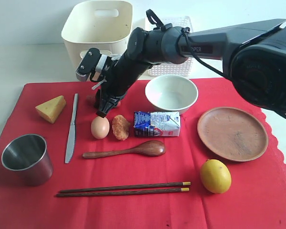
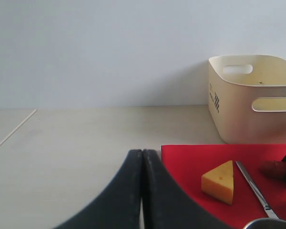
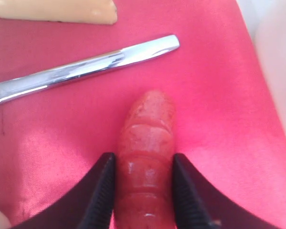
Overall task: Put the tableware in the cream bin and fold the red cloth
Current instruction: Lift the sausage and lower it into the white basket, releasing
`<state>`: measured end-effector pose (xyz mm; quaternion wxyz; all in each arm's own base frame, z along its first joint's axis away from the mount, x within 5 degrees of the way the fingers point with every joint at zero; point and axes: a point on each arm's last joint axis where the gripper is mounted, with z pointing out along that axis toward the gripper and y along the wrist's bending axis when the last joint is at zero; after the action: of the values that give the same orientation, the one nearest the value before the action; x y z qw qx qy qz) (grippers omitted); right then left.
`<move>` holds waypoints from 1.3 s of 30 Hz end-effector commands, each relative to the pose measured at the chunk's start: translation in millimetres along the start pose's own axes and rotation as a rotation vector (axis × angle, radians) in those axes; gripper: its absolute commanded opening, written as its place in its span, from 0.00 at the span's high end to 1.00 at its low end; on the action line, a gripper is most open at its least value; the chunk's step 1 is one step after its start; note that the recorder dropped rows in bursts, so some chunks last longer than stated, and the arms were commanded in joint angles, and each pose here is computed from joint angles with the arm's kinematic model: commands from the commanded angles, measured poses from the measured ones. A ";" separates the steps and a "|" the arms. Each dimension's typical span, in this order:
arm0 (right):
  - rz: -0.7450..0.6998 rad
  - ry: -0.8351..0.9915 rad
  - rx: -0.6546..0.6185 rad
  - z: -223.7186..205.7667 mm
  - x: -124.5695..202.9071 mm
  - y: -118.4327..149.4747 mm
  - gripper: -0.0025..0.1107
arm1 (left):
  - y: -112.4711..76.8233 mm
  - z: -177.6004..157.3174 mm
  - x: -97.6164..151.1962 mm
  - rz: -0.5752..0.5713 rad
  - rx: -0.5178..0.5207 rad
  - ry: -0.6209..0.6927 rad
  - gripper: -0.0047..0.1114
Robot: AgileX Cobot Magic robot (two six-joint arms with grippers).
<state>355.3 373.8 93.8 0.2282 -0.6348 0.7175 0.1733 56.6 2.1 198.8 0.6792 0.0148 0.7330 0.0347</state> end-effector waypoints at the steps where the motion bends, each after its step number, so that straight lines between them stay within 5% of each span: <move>1: -0.026 0.003 0.002 -0.2 -1.3 0.2 0.84 | 0.2 -0.4 -0.3 0.002 -0.003 -0.008 0.96; 15: -0.054 0.005 -0.009 -17.9 -10.6 1.8 0.98 | 0.2 -0.4 -0.3 0.002 -0.003 -0.008 0.96; 28: -0.066 -0.216 0.134 -158.1 -73.9 1.9 0.98 | 0.2 -0.4 -0.3 0.002 -0.003 -0.008 0.96; 32: 0.060 -0.262 0.240 -209.4 -59.2 -29.7 0.98 | 0.2 -0.4 -0.3 0.002 -0.003 -0.008 0.96; 39: 0.414 -0.237 0.328 -223.4 10.2 -99.0 0.98 | 0.2 -0.4 -0.3 0.002 -0.003 -0.008 0.96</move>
<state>413.6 247.5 288.0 0.3719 -0.4431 0.7972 0.1727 56.6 2.1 198.8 0.6792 0.0148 0.7330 0.0347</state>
